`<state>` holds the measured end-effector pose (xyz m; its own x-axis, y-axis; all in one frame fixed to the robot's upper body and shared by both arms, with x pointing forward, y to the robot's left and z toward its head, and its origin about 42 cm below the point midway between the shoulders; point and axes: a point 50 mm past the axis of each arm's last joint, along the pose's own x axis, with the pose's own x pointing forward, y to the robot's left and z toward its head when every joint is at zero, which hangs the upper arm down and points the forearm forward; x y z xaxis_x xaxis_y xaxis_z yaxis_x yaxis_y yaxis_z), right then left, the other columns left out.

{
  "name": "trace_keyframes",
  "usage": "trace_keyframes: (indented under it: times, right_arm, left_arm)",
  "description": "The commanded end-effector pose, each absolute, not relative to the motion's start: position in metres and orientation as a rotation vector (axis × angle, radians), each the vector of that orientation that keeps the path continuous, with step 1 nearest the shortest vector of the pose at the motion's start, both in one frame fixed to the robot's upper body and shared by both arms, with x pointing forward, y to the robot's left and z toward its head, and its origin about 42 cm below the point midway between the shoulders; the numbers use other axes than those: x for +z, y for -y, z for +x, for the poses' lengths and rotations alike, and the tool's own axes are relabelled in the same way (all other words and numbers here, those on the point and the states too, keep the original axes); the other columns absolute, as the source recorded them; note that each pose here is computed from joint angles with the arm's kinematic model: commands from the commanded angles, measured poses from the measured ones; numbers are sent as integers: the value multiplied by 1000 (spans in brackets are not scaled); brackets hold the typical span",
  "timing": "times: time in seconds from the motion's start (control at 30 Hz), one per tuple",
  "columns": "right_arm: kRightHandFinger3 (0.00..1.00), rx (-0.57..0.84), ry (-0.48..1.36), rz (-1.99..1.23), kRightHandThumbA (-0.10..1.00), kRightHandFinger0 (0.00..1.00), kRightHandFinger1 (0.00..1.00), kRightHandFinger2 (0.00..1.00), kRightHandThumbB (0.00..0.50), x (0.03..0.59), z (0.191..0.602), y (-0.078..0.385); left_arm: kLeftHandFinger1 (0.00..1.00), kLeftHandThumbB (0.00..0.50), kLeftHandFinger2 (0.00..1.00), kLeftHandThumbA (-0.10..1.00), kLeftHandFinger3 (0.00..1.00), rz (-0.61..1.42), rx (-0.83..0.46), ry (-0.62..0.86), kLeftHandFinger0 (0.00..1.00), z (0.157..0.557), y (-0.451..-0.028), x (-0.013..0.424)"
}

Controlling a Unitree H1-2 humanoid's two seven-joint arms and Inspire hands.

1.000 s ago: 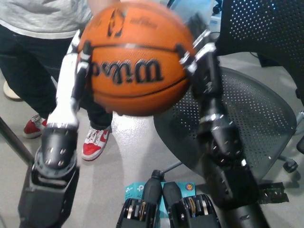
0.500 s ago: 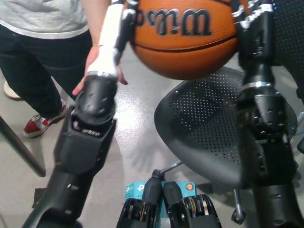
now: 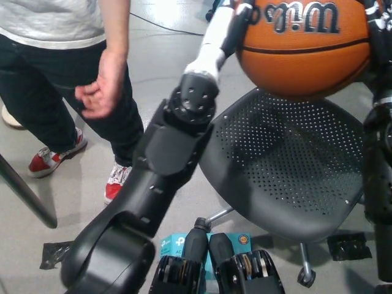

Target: The robot grabs the basketball from a person using both hands and then drops it on the black chair in the front

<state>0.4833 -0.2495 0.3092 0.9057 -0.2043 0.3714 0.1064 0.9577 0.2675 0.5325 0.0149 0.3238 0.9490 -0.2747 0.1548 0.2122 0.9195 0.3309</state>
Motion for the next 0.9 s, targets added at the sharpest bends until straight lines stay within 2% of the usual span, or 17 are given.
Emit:
trace_keyframes:
  times: [0.0, 0.07, 0.27, 0.3, 0.33, 0.4, 0.43, 0.57, 0.6, 0.63, 0.67, 0.7, 0.73, 0.8, 0.83, 0.87]
  right_arm:
    - [1000, 31, 538, 291, 1000, 1000, 1000, 1000, 203, 367, 492, 208]
    - [1000, 1, 510, 308, 1000, 1000, 1000, 1000, 200, 360, 493, 214]
    - [1000, -10, 441, 326, 1000, 1000, 1000, 1000, 209, 341, 503, 218]
    - [1000, 1, 402, 352, 1000, 1000, 1000, 1000, 232, 336, 505, 219]
    - [1000, 7, 399, 363, 1000, 1000, 1000, 1000, 228, 333, 506, 220]
    - [1000, 2, 384, 383, 1000, 1000, 1000, 1000, 205, 325, 510, 222]
    - [1000, -2, 372, 391, 1000, 1000, 1000, 1000, 194, 321, 511, 223]
    - [1000, 18, 326, 381, 1000, 1000, 1000, 1000, 178, 310, 513, 231]
    - [1000, 29, 316, 378, 1000, 1000, 1000, 1000, 177, 306, 514, 236]
    - [1000, 4, 314, 330, 1000, 1000, 1000, 1000, 169, 304, 517, 244]
    - [1000, -37, 303, 315, 1000, 1000, 1000, 1000, 173, 302, 517, 251]
    - [1000, -65, 304, 325, 1000, 1000, 1000, 1000, 172, 304, 518, 259]
    - [1000, -97, 303, 339, 1000, 1000, 1000, 1000, 197, 304, 517, 272]
    - [1000, -133, 302, 344, 1000, 1000, 1000, 1000, 175, 304, 516, 289]
    - [1000, -150, 307, 338, 1000, 1000, 1000, 1000, 171, 303, 516, 297]
    - [1000, -172, 315, 326, 1000, 1000, 1000, 1000, 167, 302, 517, 309]
  left_arm:
    - [1000, 147, 1000, 1000, 1000, 290, -530, 441, 1000, 501, 88, 386]
    - [1000, 139, 1000, 1000, 1000, 291, -537, 422, 1000, 503, 95, 381]
    - [1000, 187, 1000, 1000, 1000, 328, -536, 344, 1000, 509, 98, 366]
    - [1000, 167, 1000, 1000, 1000, 352, -535, 339, 1000, 509, 98, 363]
    - [1000, 144, 1000, 1000, 1000, 368, -535, 333, 1000, 510, 98, 361]
    - [1000, 151, 1000, 1000, 1000, 395, -544, 289, 1000, 512, 98, 355]
    - [1000, 137, 1000, 1000, 1000, 417, -547, 280, 1000, 513, 97, 352]
    - [1000, 148, 1000, 1000, 1000, 434, -560, 220, 1000, 517, 92, 344]
    - [1000, 146, 1000, 1000, 1000, 449, -561, 203, 1000, 519, 88, 343]
    - [1000, 179, 1000, 1000, 1000, 449, -552, 194, 1000, 523, 81, 343]
    - [1000, 181, 1000, 1000, 1000, 436, -544, 184, 1000, 525, 75, 341]
    - [1000, 171, 1000, 1000, 1000, 412, -530, 179, 1000, 529, 68, 343]
    - [1000, 168, 1000, 1000, 1000, 400, -513, 179, 1000, 534, 56, 341]
    - [1000, 167, 1000, 1000, 1000, 404, -488, 174, 1000, 540, 43, 341]
    - [1000, 148, 1000, 1000, 1000, 409, -472, 173, 1000, 543, 36, 341]
    - [1000, 156, 1000, 1000, 1000, 402, -459, 178, 1000, 546, 29, 340]
